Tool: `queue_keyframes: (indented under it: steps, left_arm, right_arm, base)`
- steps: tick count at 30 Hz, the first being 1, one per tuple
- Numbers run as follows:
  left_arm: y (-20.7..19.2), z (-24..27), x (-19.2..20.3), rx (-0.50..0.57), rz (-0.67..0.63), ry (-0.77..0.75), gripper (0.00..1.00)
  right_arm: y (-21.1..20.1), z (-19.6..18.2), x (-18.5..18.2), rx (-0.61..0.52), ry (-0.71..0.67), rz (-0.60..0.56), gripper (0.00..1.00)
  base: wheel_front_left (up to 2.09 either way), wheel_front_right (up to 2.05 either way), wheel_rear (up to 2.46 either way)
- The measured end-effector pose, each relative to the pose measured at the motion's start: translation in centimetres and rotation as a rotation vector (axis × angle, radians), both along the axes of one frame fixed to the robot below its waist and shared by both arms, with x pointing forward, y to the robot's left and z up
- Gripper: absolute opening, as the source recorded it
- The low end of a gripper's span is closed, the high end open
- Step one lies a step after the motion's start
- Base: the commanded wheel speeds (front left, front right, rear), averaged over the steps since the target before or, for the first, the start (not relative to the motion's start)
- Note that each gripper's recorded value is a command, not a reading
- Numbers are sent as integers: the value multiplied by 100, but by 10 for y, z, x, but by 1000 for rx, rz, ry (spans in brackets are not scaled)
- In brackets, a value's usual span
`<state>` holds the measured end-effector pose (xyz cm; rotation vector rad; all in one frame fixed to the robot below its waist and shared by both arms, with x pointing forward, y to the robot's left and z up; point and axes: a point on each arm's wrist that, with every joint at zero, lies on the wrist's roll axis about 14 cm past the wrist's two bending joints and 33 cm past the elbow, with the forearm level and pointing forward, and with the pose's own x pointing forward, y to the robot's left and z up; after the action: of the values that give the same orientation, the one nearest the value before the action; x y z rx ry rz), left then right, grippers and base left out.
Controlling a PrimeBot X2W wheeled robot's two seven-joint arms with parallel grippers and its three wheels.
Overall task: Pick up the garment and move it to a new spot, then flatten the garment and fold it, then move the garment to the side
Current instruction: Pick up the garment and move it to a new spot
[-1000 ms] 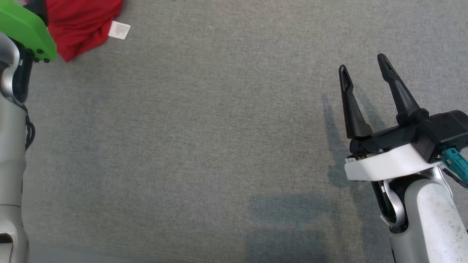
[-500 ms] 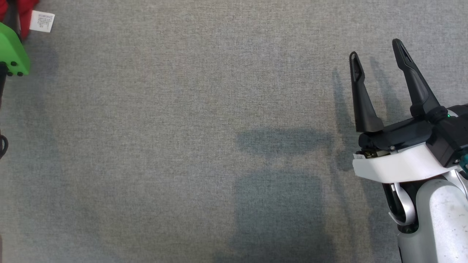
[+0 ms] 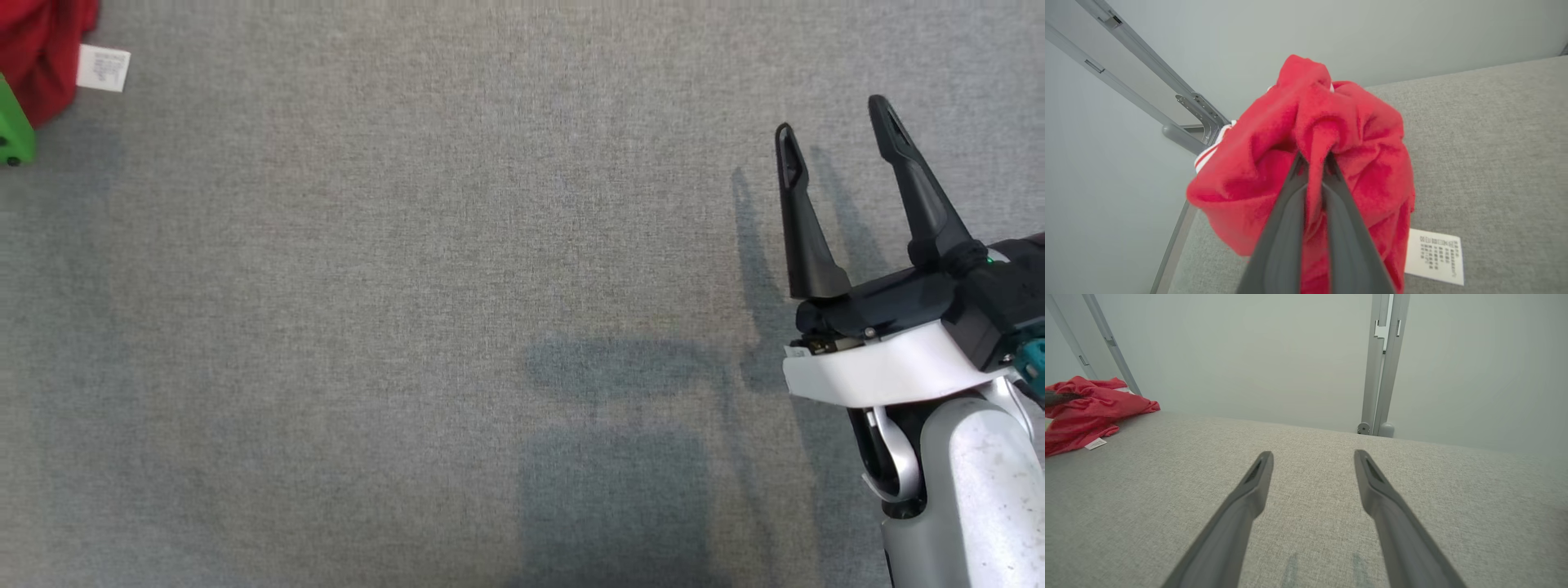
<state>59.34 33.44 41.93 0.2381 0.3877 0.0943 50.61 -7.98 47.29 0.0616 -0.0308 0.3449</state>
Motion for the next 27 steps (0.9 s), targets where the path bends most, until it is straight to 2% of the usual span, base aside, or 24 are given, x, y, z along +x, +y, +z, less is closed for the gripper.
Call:
queue_keyframes:
  steps: [7,12,17,22,27]
  left_arm:
    - [-30,71,8,14,-103,-167,0]
    - [-86,133,8,-16,-238,-306,0]
    - [-156,186,-12,-35,-424,-402,0]
    - [-220,226,-46,-129,-577,-476,0]
    - [-287,228,-83,-298,-707,-492,0]
  right_arm:
    - [-6,21,-14,16,-27,-19,100]
    - [-18,39,-32,25,-50,-49,100]
    - [-31,61,-52,58,-83,-84,100]
    - [-44,81,-72,79,-126,-115,100]
    - [-60,93,-89,103,-156,-157,100]
  base:
    - [0,0,0]
    - [0,0,0]
    - [0,0,0]
    - [0,0,0]
    - [0,0,0]
